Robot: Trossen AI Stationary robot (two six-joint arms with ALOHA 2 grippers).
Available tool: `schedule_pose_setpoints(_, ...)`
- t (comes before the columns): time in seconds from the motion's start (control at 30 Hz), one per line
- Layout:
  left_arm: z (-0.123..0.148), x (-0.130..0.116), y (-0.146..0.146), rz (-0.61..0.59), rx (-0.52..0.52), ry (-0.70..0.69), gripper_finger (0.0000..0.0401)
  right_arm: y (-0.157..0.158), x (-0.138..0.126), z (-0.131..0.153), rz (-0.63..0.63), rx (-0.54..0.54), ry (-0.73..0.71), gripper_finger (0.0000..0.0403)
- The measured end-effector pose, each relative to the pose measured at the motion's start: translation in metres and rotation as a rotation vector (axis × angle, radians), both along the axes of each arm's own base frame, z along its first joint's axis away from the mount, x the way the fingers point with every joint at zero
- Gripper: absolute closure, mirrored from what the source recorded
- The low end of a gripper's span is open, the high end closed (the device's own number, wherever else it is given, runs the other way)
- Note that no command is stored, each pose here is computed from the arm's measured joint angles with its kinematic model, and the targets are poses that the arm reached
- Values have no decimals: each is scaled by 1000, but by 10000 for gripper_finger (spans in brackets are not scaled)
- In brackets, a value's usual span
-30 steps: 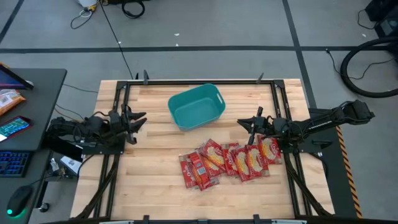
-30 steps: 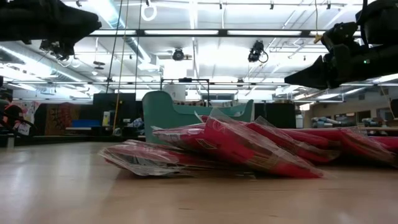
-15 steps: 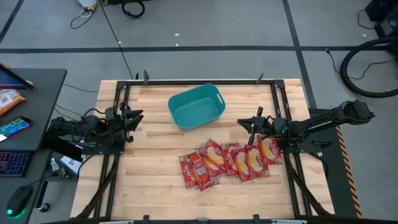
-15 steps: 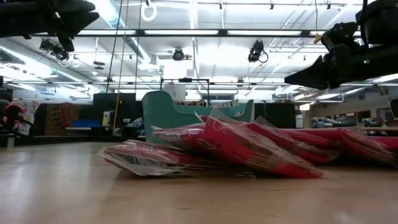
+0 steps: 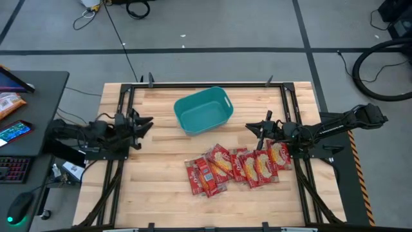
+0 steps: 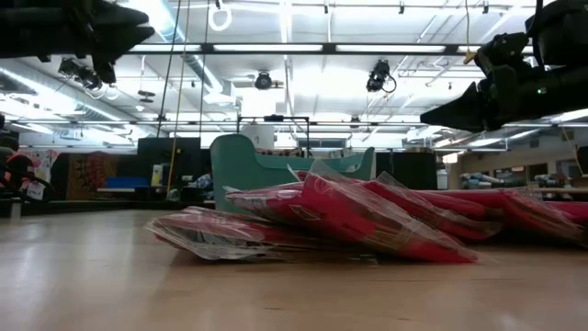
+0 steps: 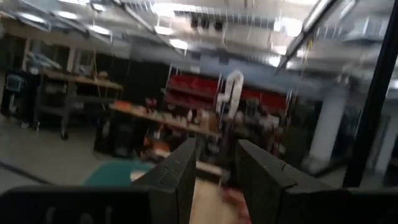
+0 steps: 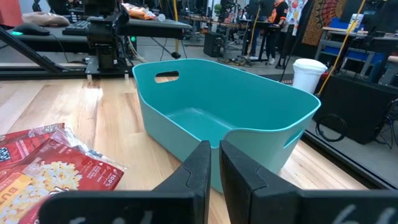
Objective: Sort popcorn bags into baskets
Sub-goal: Put the red popcorn bag into the green bin
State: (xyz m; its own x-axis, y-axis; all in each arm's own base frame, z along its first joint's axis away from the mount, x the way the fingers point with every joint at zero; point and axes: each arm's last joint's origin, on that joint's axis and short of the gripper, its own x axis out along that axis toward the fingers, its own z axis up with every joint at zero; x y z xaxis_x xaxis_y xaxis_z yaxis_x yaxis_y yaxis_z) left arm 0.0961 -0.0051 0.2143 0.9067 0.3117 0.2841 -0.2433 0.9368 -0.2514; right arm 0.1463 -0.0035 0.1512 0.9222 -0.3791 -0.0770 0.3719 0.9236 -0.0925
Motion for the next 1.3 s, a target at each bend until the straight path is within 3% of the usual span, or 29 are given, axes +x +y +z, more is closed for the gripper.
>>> schedule_pose_setpoints(0.23, -17, 22, -5, 3, 67, 202, 282, 0, 0, 0, 0, 0, 0, 364)
schedule_pose_setpoints(0.67, -46, 44, -12, -133, -6, 429, 282, 0, 0, 0, 1, 0, 0, 364)
schedule_pose_setpoints(0.9, -45, 60, -20, -287, -20, 522, 282, 0, 0, 0, 0, 0, 0, 364)
schedule_pose_setpoints(1.3, -49, 96, -44, -363, 13, 712, 282, 0, 0, 0, 0, 0, 0, 364)
